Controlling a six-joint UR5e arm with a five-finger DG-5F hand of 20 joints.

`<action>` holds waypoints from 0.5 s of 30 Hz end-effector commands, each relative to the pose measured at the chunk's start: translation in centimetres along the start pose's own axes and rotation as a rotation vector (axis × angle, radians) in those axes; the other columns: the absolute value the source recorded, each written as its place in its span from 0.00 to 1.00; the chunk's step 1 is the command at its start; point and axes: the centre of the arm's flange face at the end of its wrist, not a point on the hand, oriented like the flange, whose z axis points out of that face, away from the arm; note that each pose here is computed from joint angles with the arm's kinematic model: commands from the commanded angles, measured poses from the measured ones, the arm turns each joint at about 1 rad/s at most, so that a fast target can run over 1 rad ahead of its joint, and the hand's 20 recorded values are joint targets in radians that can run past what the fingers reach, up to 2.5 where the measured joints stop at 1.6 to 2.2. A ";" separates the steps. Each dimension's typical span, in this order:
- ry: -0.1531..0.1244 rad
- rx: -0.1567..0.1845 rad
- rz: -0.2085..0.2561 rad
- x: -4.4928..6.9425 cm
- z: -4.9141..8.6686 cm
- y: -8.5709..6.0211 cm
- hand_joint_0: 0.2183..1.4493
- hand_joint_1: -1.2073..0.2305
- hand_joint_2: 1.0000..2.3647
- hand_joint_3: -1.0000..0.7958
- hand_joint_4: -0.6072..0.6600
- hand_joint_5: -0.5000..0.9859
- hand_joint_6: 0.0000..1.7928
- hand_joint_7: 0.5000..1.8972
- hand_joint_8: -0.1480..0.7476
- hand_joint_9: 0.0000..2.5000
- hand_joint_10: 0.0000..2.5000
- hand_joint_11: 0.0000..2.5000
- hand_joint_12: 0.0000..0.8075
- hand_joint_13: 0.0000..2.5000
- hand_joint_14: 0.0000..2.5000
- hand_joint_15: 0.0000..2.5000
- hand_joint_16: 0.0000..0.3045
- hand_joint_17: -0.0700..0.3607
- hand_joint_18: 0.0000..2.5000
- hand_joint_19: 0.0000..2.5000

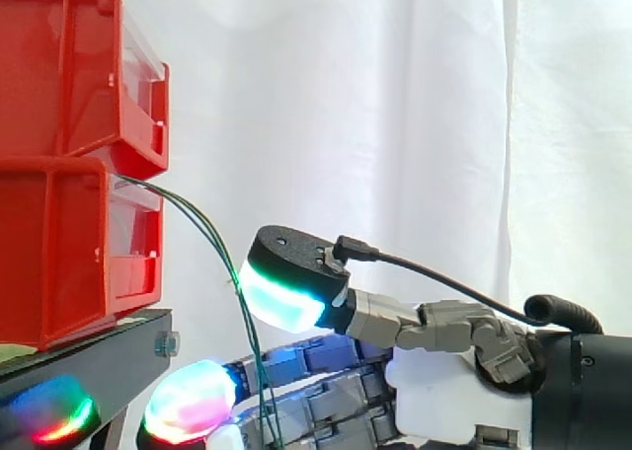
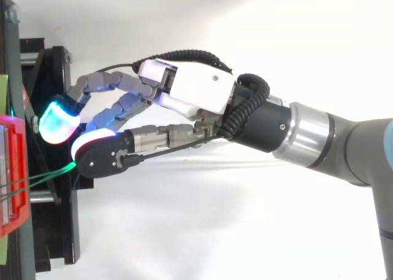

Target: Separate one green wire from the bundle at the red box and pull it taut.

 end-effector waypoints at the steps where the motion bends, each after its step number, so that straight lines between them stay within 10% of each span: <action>1: 0.019 -0.002 0.006 0.3 0.0 0.1 0.27 0.49 0.00 0.32 0.75 0.23 0.28 0.27 0.55 0.37 0.01 0.21 0.49 0.37 0.01 0.20 0.19 0.47 0.31 0.16; 15: 0.085 0.014 -0.009 0.8 -0.6 3.5 0.24 0.49 0.00 0.28 0.76 0.23 0.28 0.29 0.56 0.37 0.01 0.21 0.50 0.38 0.01 0.20 0.20 0.48 0.31 0.16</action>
